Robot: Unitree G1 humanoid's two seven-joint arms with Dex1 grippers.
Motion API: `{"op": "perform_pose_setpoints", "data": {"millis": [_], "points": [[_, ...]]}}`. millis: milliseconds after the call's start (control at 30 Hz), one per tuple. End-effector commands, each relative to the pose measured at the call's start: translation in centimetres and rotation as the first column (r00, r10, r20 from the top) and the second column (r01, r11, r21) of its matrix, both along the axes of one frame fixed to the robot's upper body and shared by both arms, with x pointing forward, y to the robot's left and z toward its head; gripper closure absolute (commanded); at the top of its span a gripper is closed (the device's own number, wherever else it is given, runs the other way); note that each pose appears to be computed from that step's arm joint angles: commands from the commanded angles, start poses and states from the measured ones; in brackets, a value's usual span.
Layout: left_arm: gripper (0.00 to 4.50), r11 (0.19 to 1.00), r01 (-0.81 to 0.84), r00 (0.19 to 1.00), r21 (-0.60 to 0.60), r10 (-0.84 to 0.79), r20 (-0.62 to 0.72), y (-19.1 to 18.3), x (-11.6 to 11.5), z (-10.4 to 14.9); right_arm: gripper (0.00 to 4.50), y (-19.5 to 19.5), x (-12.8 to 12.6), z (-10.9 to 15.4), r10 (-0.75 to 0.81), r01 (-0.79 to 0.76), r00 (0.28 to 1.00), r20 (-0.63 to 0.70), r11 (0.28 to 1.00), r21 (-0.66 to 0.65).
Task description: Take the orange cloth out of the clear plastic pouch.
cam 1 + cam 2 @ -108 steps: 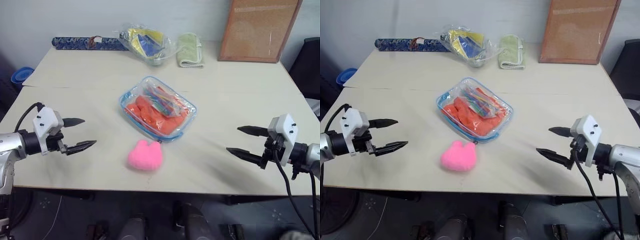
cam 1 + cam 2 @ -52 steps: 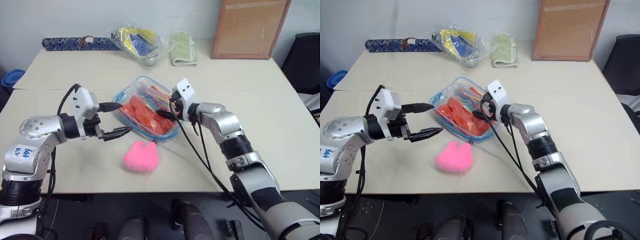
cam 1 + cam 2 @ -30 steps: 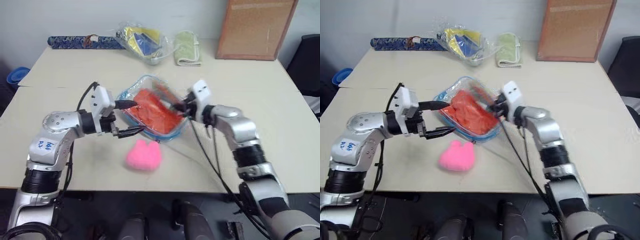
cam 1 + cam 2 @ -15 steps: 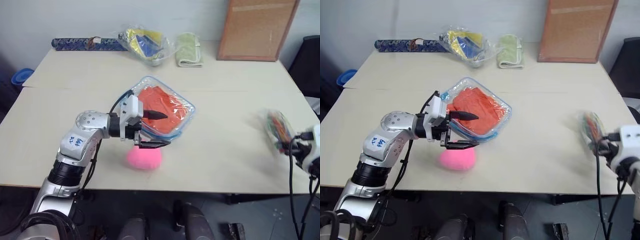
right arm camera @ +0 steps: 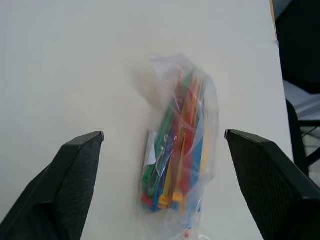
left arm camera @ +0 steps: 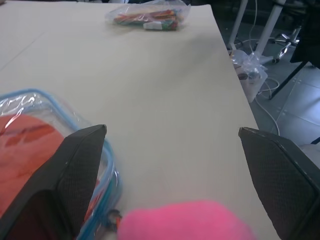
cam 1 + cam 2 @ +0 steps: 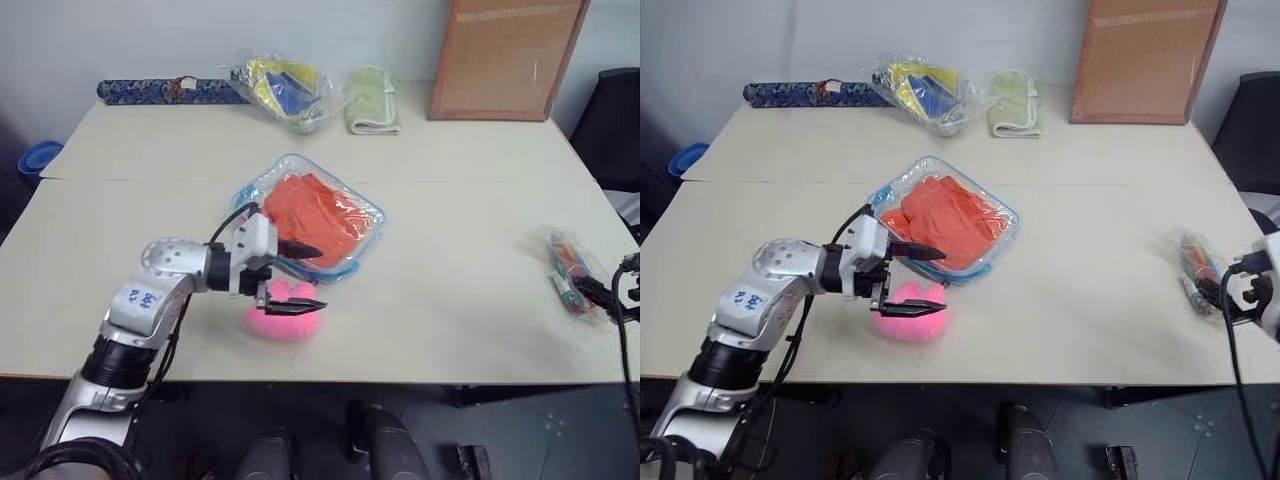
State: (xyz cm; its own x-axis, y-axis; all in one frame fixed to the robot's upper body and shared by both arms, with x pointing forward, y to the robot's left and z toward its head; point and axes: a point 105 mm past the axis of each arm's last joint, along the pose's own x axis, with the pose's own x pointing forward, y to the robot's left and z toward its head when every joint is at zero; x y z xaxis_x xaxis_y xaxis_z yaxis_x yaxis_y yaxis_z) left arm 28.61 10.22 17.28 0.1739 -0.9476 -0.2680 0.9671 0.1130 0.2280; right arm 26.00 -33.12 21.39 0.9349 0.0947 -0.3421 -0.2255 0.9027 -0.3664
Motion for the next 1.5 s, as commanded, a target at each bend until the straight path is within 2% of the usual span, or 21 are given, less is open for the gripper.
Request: {"op": "perform_pose_setpoints", "data": {"millis": [33, 133, 233, 300, 433, 567, 733, 833, 1100, 1267, 1500], "points": [[0.00, 0.995, -0.087, 0.992, 0.056, 0.081, 0.097, 1.6, -0.2, 0.5, 0.48, 4.4, 0.0, 2.7, 0.219, -0.218, 0.976, 0.011, 0.974, -0.053], [0.00, 0.972, -0.186, 0.961, 0.146, 0.149, 0.231, 3.6, 1.2, 0.3, 0.48, 8.3, -0.5, 3.4, 0.401, -0.401, 0.916, -0.003, 0.916, -0.020], [0.00, 0.937, -0.253, 0.913, 0.243, 0.148, 0.381, 6.2, 3.7, 1.1, 0.48, 12.3, -1.7, 3.4, 0.579, -0.578, 0.815, -0.022, 0.815, 0.026], [0.00, 0.917, -0.276, 0.886, 0.289, 0.126, 0.447, 7.8, 5.4, 1.9, 0.48, 13.9, -2.1, 3.3, 0.638, -0.637, 0.770, -0.022, 0.770, 0.049], [0.00, 0.881, -0.311, 0.842, 0.357, 0.081, 0.534, 10.0, 8.4, 3.7, 0.48, 16.0, -2.0, 3.1, 0.688, -0.687, 0.725, -0.004, 0.724, 0.065], [0.00, 0.825, -0.339, 0.799, 0.451, 0.000, 0.601, 10.3, 10.8, 4.5, 0.48, 17.0, -1.6, 2.4, 0.696, -0.695, 0.718, 0.007, 0.715, 0.073], [0.00, 0.783, -0.335, 0.764, 0.524, -0.099, 0.637, 8.9, 12.2, 4.2, 0.48, 17.2, -1.4, 1.9, 0.678, -0.678, 0.735, 0.027, 0.732, 0.073], [0.00, 0.722, -0.379, 0.727, 0.579, -0.155, 0.669, 8.7, 13.1, 3.6, 0.48, 17.3, -1.7, 1.9, 0.671, -0.672, 0.740, 0.042, 0.736, 0.076], [0.00, 0.693, -0.521, 0.654, 0.499, -0.052, 0.755, 8.1, 15.4, 3.7, 0.48, 16.9, -1.9, 2.0, 0.645, -0.648, 0.762, 0.060, 0.758, 0.072], [1.17, 0.680, -0.537, 0.652, 0.500, -0.041, 0.757, 7.9, 15.8, 2.9, 0.45, 16.8, -1.9, 2.1, 0.641, -0.644, 0.765, 0.065, 0.762, 0.065], [3.36, 0.690, -0.490, 0.697, 0.532, -0.056, 0.715, 7.7, 15.3, 1.4, 0.45, 16.9, -1.9, 2.5, 0.644, -0.648, 0.761, 0.073, 0.759, 0.060]]}}
